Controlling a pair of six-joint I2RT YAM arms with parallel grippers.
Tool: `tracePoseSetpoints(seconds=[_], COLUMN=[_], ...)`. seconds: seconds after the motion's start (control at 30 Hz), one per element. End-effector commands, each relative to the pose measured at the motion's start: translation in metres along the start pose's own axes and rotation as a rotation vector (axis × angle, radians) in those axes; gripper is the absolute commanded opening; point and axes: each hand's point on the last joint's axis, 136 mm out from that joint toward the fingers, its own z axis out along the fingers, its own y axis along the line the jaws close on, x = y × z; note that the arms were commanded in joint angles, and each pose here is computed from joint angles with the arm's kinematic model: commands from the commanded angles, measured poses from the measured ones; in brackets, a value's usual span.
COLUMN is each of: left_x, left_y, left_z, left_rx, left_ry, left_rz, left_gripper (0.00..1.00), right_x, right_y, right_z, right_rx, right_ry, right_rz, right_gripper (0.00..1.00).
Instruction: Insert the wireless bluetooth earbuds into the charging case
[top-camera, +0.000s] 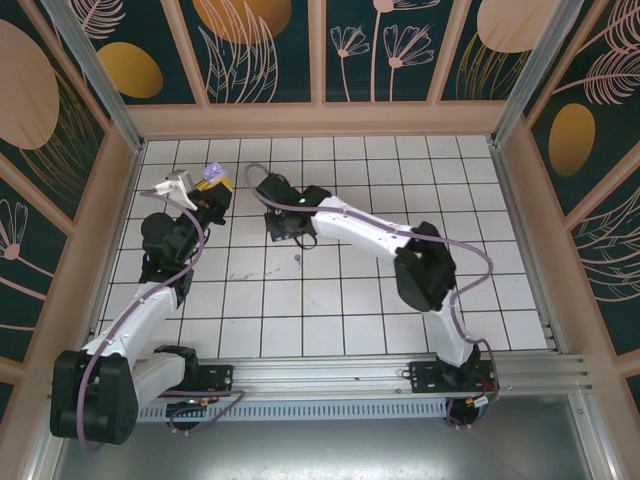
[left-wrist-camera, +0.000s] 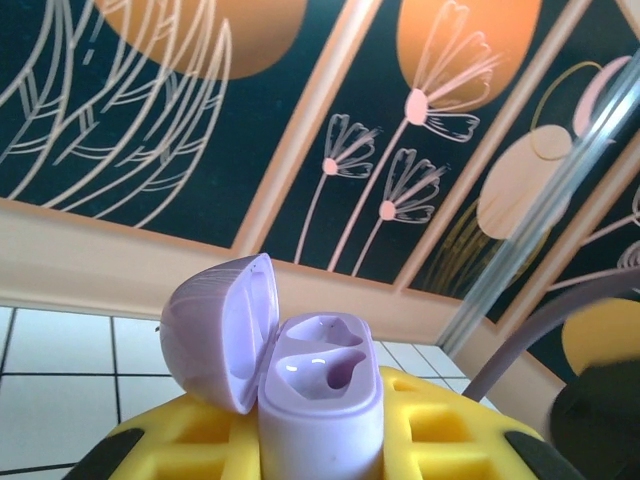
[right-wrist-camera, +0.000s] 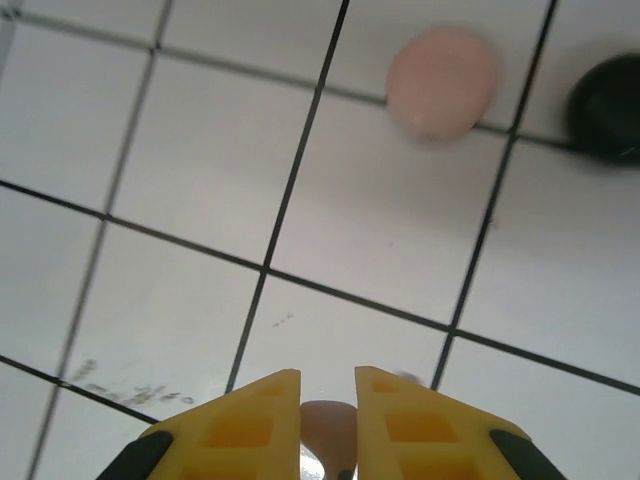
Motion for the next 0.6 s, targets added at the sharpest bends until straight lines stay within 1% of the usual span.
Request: tracePoseSetpoints(seconds=[0.0, 0.07, 0.23, 0.4, 0.5, 0.57], left_x=[-0.005, 0.002, 0.018, 0.048, 0.068, 0.077], left_y=[-0.022, -0.027, -0.038, -0.057, -0.074, -0.085], left_z=[0.007, 0.009, 0.008, 0.006, 0.003, -0.003], left_rx=[0.117, 0.164, 0.234, 0.294, 0.364, 0.419], left_ry=[0.033, 0.062, 0.08, 0.112, 0.131, 0.116], left_rz=[0.045, 0.045, 0.047, 0.158, 0.232, 0.271], left_gripper=[0.0, 0.0, 0.0, 0.0, 0.0, 0.0], right_x=[-0.023, -0.031, -0.049, -0.06, -0.063, -0.065], right_y=[-0.021, -0.032, -0.054, -0.067, -0.069, -0.068], right_z=[-0.034, -0.05, -0.094, -0.134, -0.155, -0.169], right_rx=[0.02, 0.022, 0.004, -0.016, -0.038, -0.061], right_ry=[-0.095, -0.134, -0.239, -0.334, -0.386, -0.42], right_rz=[0.025, 0.037, 0.057, 0.053, 0.04, 0.031], right_gripper=[0.17, 0.16, 0.16, 0.16, 0.16, 0.17])
